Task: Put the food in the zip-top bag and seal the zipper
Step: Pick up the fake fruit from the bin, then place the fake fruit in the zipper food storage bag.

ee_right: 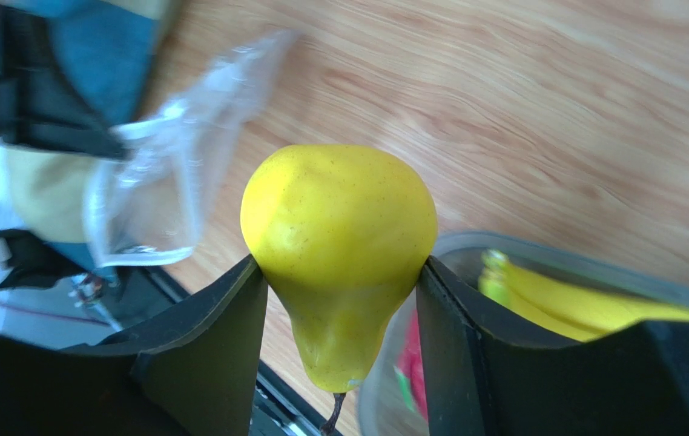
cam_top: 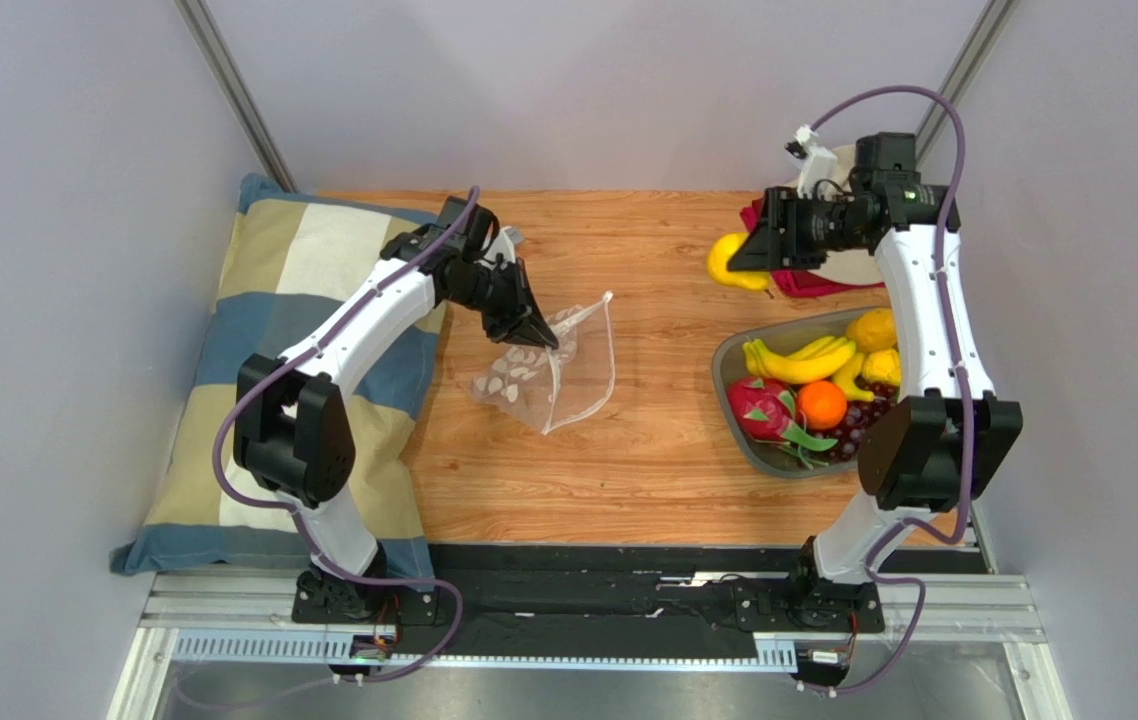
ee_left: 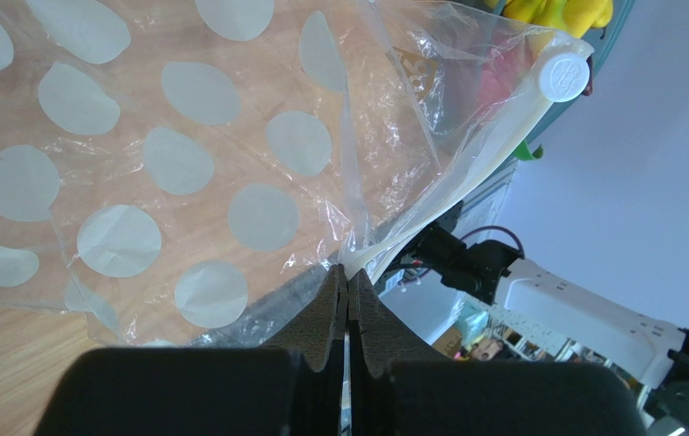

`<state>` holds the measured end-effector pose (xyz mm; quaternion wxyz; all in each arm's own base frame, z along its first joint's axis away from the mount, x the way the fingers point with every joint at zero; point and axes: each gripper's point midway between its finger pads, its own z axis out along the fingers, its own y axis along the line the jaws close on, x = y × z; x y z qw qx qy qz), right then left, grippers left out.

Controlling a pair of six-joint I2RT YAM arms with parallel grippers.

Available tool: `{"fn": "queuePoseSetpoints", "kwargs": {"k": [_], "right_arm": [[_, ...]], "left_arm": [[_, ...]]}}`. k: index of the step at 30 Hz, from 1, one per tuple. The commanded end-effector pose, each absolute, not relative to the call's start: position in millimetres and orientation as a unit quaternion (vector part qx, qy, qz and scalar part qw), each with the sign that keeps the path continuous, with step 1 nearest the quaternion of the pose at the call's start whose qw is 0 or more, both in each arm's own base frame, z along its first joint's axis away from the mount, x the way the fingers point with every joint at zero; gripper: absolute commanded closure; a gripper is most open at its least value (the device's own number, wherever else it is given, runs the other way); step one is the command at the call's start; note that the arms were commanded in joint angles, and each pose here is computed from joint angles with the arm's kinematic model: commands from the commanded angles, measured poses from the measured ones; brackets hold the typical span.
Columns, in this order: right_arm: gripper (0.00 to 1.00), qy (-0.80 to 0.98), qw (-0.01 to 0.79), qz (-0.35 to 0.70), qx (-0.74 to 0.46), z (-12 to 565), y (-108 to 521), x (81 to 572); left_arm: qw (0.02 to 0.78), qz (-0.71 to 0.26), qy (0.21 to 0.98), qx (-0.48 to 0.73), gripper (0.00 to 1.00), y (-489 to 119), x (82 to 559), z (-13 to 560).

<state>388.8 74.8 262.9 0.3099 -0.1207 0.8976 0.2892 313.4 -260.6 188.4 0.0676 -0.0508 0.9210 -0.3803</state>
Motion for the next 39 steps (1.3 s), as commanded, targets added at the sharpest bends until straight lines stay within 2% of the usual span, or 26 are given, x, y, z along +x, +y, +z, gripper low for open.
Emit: {"fn": "queuePoseSetpoints", "kwargs": {"k": [1, 5, 7, 13, 17, 23, 29, 32, 33, 35, 36, 39], "right_arm": [[0.96, 0.808, 0.355, 0.424, -0.203, 335.9, 163.0, 363.4], [0.95, 0.762, 0.366, 0.456, -0.278, 355.3, 221.0, 333.3], [0.94, 0.757, 0.35, 0.451, -0.317, 345.3, 253.7, 315.9], [0.96, 0.77, 0.314, 0.381, -0.405, 282.1, 296.5, 289.5], [0.97, 0.797, 0.307, 0.346, -0.389, 253.1, 294.2, 296.6], [0.97, 0.812, 0.314, 0.314, -0.379, 250.3, 284.3, 301.1], [0.95, 0.824, 0.305, 0.267, -0.397, 240.0, 281.8, 307.2], [0.77, 0.824, 0.294, 0.241, -0.42, 235.0, 289.3, 301.9], [0.6, 0.823, 0.286, 0.246, -0.424, 237.4, 292.7, 298.2], [0.43, 0.824, 0.276, 0.264, -0.418, 240.6, 297.5, 291.8], [0.31, 0.821, 0.275, 0.275, -0.418, 245.4, 299.4, 288.2], [0.16, 0.816, 0.275, 0.306, -0.407, 261.8, 301.7, 282.2]], "left_arm": [[0.075, -0.412, 0.906, -0.059, 1.0, -269.0, 322.9, 210.8], [0.066, -0.423, 0.902, -0.06, 1.0, -269.7, 323.7, 211.9], [0.063, -0.435, 0.896, -0.062, 1.0, -269.5, 324.1, 215.4], [0.056, -0.467, 0.88, -0.06, 1.0, -269.6, 320.8, 225.8], [0.044, -0.51, 0.858, -0.043, 1.0, -272.8, 313.4, 241.7], [0.0, -0.562, 0.827, -0.014, 1.0, -278.0, 293.8, 261.4], [-0.013, -0.584, 0.811, -0.019, 1.0, -281.0, 291.1, 268.9], [-0.018, -0.591, 0.807, -0.02, 1.0, -282.4, 292.3, 269.2], [-0.016, -0.592, 0.806, -0.017, 1.0, -282.7, 292.9, 269.4], [-0.014, -0.593, 0.805, -0.015, 1.0, -282.1, 292.6, 269.4], [-0.01, -0.595, 0.804, -0.009, 1.0, -282.1, 292.8, 269.5], [-0.006, -0.594, 0.805, -0.008, 1.0, -280.3, 293.4, 266.6]]}}
